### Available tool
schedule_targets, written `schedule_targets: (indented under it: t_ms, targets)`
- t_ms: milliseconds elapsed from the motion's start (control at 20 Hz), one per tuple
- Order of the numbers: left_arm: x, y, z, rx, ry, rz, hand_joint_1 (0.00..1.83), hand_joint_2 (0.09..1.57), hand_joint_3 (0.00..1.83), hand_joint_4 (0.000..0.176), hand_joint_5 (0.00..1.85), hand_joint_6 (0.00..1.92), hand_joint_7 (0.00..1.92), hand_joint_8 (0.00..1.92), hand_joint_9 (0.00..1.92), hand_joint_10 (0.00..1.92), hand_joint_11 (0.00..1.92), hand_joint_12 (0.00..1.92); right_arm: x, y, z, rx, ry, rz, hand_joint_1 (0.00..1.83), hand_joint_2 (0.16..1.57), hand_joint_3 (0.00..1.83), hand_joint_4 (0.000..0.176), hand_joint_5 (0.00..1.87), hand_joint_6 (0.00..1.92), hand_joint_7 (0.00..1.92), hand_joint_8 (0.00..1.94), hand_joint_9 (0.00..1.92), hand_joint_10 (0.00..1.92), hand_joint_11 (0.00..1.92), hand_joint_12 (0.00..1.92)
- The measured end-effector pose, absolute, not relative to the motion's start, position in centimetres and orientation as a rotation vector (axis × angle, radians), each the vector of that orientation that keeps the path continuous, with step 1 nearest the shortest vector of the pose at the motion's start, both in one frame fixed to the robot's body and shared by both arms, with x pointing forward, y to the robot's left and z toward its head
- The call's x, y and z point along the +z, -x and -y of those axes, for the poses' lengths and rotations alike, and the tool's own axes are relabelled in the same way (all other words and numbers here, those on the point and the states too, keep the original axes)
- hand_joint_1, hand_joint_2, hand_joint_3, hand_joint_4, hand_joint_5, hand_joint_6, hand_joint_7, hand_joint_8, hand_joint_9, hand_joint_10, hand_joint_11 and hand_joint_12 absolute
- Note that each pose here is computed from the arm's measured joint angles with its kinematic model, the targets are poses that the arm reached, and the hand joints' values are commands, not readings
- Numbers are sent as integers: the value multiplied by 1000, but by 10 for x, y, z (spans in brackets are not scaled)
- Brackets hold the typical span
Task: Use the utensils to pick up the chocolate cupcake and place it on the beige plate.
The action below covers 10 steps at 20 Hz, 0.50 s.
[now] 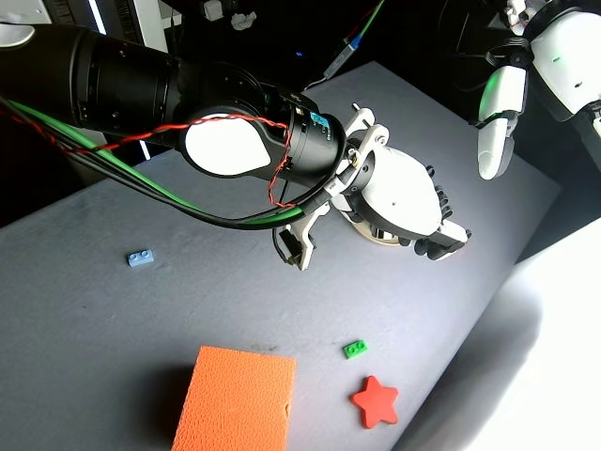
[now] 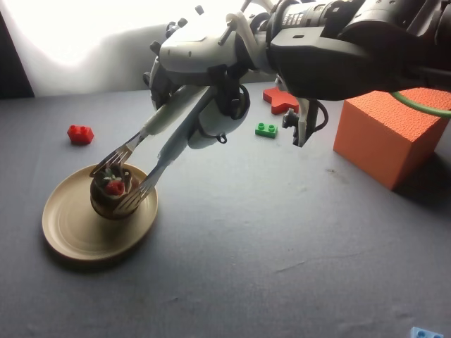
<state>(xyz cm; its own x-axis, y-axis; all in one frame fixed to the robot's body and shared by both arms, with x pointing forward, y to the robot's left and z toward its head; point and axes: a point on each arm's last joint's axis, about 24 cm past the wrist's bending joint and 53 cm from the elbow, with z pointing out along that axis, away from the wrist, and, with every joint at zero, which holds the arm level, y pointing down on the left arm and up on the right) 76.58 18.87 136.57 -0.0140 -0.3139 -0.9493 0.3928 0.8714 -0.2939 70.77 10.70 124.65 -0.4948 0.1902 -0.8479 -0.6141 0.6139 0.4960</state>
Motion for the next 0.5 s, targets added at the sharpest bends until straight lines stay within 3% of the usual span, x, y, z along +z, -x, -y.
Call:
schedule_targets:
  t_ms: [250,500]
  targets:
    - [1367,-766,-189,-562,-65,-1481,0,1124,3,0,49,7,17,4,1,0,0,0,1246,-709,-104,1012,333,-1849,1126,1171,1,0,860,1154,904,12,572,365,57,1393]
    - [1369,-766,-189,-564,-64,-1477,0,1118,0,0,15,0,3,0,0,0,0,0,1246,-709,-104,1015,329,-1850,1144,1137,0,0,928,1053,908,9,567,360,91,1371]
